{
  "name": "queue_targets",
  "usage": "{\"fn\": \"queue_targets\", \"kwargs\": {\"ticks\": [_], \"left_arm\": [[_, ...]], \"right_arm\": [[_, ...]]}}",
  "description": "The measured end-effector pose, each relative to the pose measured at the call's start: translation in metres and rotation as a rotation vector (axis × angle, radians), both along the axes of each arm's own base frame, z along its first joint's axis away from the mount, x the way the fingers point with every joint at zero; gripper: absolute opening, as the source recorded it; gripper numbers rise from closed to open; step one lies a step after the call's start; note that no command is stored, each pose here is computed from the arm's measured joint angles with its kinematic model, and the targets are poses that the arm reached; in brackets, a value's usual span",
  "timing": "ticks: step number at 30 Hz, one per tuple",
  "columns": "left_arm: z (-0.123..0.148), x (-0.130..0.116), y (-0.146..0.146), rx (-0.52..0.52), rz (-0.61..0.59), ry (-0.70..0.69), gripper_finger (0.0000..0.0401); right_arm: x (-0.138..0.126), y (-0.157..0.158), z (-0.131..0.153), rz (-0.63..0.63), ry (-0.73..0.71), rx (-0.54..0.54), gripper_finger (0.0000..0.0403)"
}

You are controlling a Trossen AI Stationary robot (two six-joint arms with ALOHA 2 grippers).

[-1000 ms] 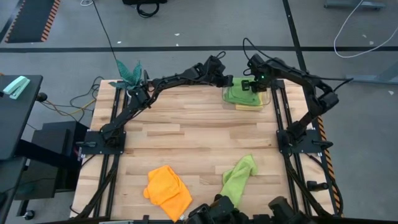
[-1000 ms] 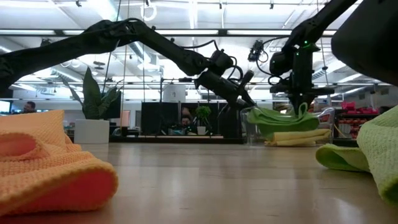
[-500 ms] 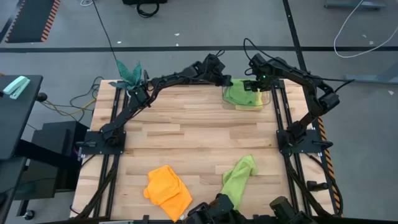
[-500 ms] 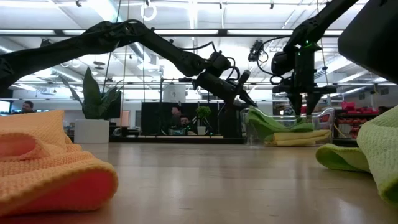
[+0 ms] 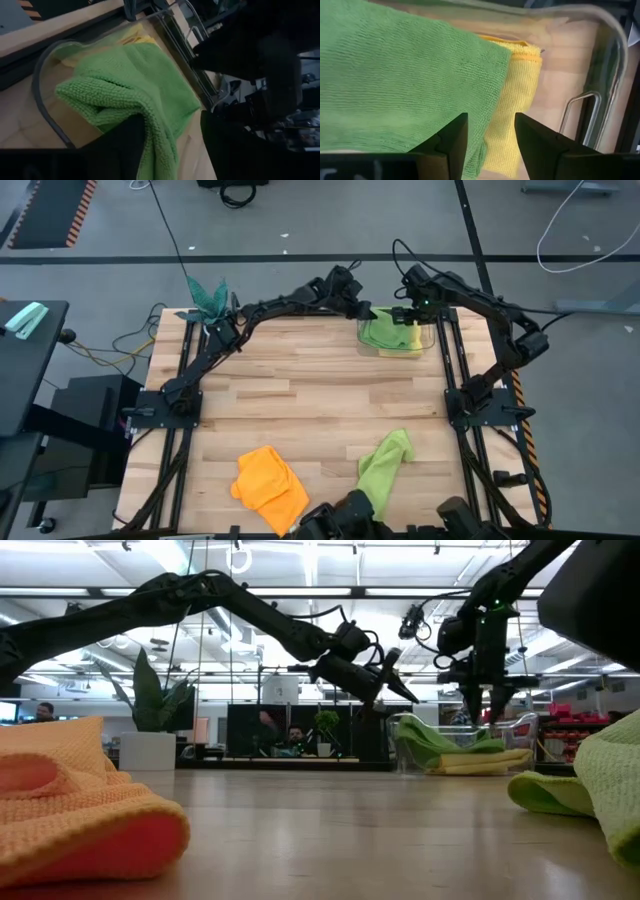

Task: Fold microfiber towels
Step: Stack the green towel on top of the yellow towel in the transparent bin

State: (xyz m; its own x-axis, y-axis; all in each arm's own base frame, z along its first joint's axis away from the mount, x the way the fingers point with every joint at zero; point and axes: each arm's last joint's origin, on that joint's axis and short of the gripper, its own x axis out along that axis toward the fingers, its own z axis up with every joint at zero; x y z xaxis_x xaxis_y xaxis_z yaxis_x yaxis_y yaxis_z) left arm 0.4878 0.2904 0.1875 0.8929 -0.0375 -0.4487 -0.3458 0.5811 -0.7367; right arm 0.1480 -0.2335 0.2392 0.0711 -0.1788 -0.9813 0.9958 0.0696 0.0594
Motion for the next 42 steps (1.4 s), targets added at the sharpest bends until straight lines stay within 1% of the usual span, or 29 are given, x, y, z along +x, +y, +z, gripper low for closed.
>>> {"fn": "queue_targets", "kwargs": {"ticks": [6, 10, 15, 18, 22, 25, 26, 30, 33, 36, 40, 42], "left_arm": [[-0.002, -0.007, 0.006, -0.053, -0.034, 0.009, 0.0203], [-0.002, -0.011, 0.011, -0.078, -0.045, 0.012, 0.0198], [0.0, -0.019, 0.021, -0.147, -0.048, 0.003, 0.0199], [0.01, -0.021, 0.025, -0.154, -0.058, -0.004, 0.0197], [0.033, -0.018, 0.026, -0.109, -0.071, -0.058, 0.0192], [0.042, -0.017, 0.023, -0.09, -0.077, -0.078, 0.019], [0.043, -0.019, 0.022, -0.104, -0.074, -0.061, 0.019], [0.051, -0.024, 0.013, -0.067, -0.088, 0.004, 0.0188], [0.059, -0.029, 0.0, 0.014, -0.089, 0.12, 0.0181], [0.062, -0.034, -0.019, 0.102, -0.121, 0.256, 0.0168], [0.078, -0.045, -0.047, 0.236, -0.186, 0.448, 0.015], [0.081, -0.051, -0.062, 0.288, -0.216, 0.566, 0.0141]], "right_arm": [[-0.002, 0.003, 0.011, 0.0, -0.036, -0.055, 0.0168], [-0.003, 0.005, 0.015, 0.007, -0.043, -0.069, 0.0168], [-0.003, 0.006, 0.016, 0.01, -0.054, -0.068, 0.0168], [-0.003, 0.006, 0.016, 0.011, -0.055, -0.067, 0.0168], [-0.003, 0.006, 0.016, 0.028, -0.051, -0.068, 0.0168], [-0.003, 0.006, 0.016, 0.043, -0.052, -0.067, 0.0168], [-0.003, 0.006, 0.016, 0.05, -0.051, -0.067, 0.0168], [-0.003, 0.006, 0.016, 0.087, -0.045, -0.073, 0.0168], [-0.002, 0.006, 0.016, 0.114, -0.073, -0.064, 0.0168], [0.002, 0.007, 0.017, 0.156, -0.144, -0.04, 0.0167], [0.012, 0.01, 0.018, 0.246, -0.224, -0.028, 0.0162], [0.018, 0.013, 0.019, 0.302, -0.248, -0.037, 0.0153]]}}
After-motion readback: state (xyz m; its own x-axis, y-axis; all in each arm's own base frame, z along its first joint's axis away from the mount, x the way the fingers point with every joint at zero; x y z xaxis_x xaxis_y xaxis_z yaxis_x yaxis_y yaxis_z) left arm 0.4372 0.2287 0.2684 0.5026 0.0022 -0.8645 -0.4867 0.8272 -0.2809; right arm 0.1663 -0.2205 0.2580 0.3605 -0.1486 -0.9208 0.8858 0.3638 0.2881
